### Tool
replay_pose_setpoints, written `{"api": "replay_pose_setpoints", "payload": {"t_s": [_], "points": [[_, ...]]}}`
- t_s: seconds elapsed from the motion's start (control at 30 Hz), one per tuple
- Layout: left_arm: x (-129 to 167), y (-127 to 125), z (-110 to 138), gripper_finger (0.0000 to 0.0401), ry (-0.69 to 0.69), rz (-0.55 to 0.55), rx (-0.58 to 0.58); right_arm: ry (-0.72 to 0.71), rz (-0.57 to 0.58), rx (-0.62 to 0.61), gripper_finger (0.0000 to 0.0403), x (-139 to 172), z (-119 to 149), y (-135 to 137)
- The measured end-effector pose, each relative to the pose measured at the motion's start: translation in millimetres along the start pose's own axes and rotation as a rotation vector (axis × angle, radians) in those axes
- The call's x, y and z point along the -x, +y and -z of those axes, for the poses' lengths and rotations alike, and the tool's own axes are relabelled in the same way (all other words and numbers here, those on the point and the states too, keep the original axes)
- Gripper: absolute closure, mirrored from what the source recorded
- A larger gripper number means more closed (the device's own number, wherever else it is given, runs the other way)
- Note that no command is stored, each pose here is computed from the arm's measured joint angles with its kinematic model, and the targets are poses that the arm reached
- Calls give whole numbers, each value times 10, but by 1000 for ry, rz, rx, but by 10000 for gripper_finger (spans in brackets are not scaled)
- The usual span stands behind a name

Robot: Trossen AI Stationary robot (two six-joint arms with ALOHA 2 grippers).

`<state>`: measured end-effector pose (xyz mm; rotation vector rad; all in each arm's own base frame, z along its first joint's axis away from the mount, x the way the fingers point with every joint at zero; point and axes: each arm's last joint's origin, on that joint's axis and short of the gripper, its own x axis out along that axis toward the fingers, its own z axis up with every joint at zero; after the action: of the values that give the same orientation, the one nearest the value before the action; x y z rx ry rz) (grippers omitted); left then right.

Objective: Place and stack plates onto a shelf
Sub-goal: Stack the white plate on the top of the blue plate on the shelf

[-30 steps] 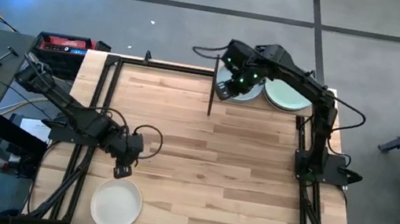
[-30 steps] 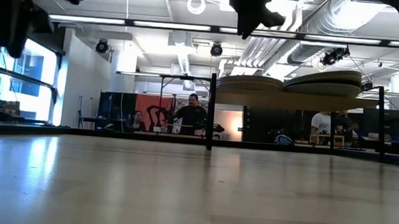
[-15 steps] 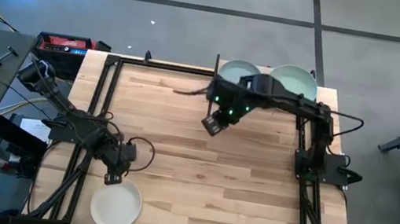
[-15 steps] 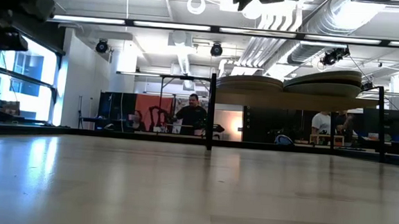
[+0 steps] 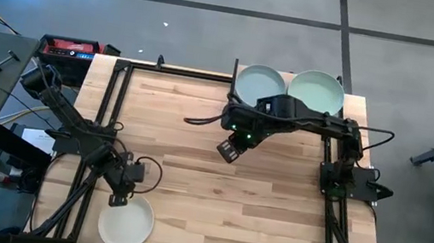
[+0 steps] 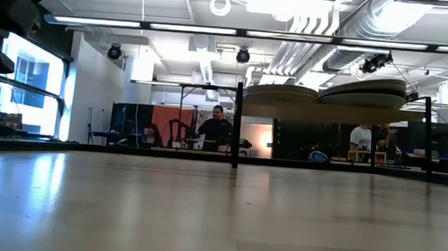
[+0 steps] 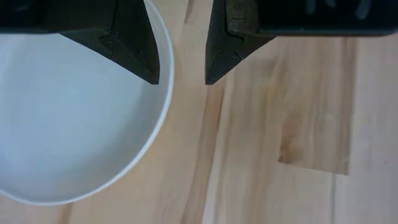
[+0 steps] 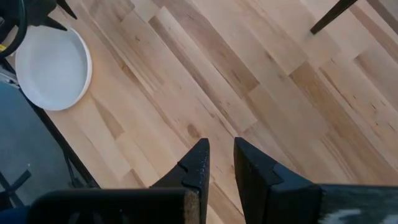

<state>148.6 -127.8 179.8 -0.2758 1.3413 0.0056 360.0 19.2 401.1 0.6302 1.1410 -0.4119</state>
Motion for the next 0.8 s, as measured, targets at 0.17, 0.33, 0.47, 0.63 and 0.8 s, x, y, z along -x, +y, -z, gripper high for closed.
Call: {"api": "replay_pose_setpoints", "payload": {"t_s": [0.17, 0.33, 0.47, 0.63, 0.8], "points": [[-66, -6, 38, 284, -8, 32, 4, 0, 0, 0, 352, 0, -1, -1], [-97, -1, 59, 284, -7, 44, 1, -1, 1, 0, 352, 0, -1, -1], [-97, -2, 62, 284, 1, 48, -5, -1, 1, 0, 352, 0, -1, -1], [-116, -10, 57, 284, 5, 47, -19, -6, 6, 0, 352, 0, -3, -3], [-184, -39, 46, 284, 18, 46, -30, -7, 7, 0, 352, 0, -3, -3]]}}
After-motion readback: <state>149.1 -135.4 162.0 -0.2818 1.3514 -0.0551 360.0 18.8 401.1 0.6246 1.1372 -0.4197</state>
